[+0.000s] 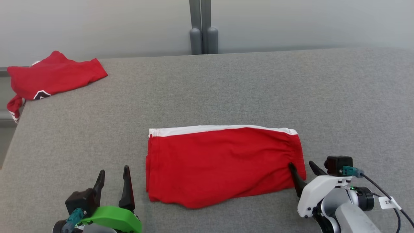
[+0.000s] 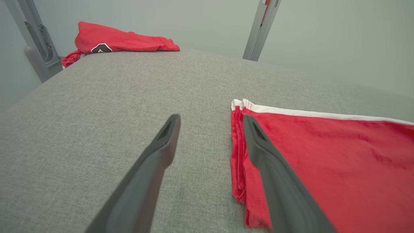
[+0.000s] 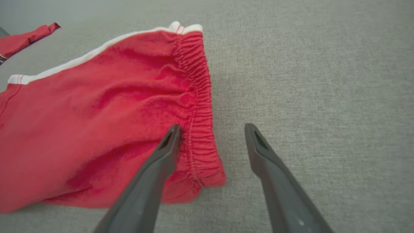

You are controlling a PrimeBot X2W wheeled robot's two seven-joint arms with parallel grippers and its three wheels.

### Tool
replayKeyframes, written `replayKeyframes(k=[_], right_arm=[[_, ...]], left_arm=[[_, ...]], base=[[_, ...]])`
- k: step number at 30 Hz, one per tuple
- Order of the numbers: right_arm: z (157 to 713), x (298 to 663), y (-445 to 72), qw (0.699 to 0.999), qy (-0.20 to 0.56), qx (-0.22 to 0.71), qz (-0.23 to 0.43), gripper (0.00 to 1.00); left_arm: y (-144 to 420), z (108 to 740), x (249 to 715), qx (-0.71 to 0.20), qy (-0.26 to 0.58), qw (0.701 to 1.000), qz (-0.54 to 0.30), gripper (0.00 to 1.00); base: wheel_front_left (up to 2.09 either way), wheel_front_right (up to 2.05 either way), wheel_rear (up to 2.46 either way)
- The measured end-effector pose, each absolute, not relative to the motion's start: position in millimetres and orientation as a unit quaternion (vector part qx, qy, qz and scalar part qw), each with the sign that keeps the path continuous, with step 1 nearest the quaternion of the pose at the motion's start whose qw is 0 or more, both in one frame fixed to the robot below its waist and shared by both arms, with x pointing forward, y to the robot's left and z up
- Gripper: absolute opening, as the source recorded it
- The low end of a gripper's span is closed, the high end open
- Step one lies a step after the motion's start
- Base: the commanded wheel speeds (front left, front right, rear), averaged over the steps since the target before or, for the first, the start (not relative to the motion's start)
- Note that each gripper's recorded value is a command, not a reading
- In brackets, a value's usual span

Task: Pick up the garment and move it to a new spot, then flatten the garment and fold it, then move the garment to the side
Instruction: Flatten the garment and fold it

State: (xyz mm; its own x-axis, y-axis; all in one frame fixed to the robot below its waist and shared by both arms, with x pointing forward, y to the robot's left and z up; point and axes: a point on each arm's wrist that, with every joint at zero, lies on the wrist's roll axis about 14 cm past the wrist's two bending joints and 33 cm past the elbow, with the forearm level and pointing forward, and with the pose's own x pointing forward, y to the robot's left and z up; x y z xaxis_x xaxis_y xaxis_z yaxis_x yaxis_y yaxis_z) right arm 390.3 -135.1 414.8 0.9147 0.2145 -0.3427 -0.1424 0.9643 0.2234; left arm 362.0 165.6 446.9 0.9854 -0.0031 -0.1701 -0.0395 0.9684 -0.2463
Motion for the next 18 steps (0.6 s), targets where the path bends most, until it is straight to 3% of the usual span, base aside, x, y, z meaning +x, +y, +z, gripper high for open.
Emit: replayKeyframes(k=[7,8,9,12,13,18], right_arm=[[391.1,392.2,-120.3,0.95,0.272,0.082,0.129,1.0],[390.6,393.0,-117.8,0.948,0.278,0.082,0.134,0.83],[390.8,393.9,-115.4,0.946,0.282,0.083,0.138,0.55],[391.0,394.1,-109.6,0.941,0.291,0.086,0.149,0.18],[391.6,394.6,-109.1,0.941,0.292,0.086,0.151,0.0],[395.6,397.4,-112.1,0.938,0.296,0.094,0.153,0.0]], left_arm=[[174.8,444.7,358.5,-0.127,0.086,0.988,0.026,1.0],[175.7,444.4,358.2,-0.127,0.086,0.988,0.028,1.0],[176.3,444.2,358.1,-0.127,0.086,0.988,0.029,1.0],[177.2,444.2,358.3,-0.126,0.086,0.988,0.03,1.0],[177.1,444.3,358.5,-0.127,0.086,0.988,0.03,1.0],[175.2,444.6,360.9,-0.126,0.085,0.988,0.026,1.0]], base=[[0.0,0.0,0.0],[0.0,0.0,0.0],[0.0,0.0,0.0],[0.0,0.0,0.0],[0.0,0.0,0.0],[0.0,0.0,0.0]])
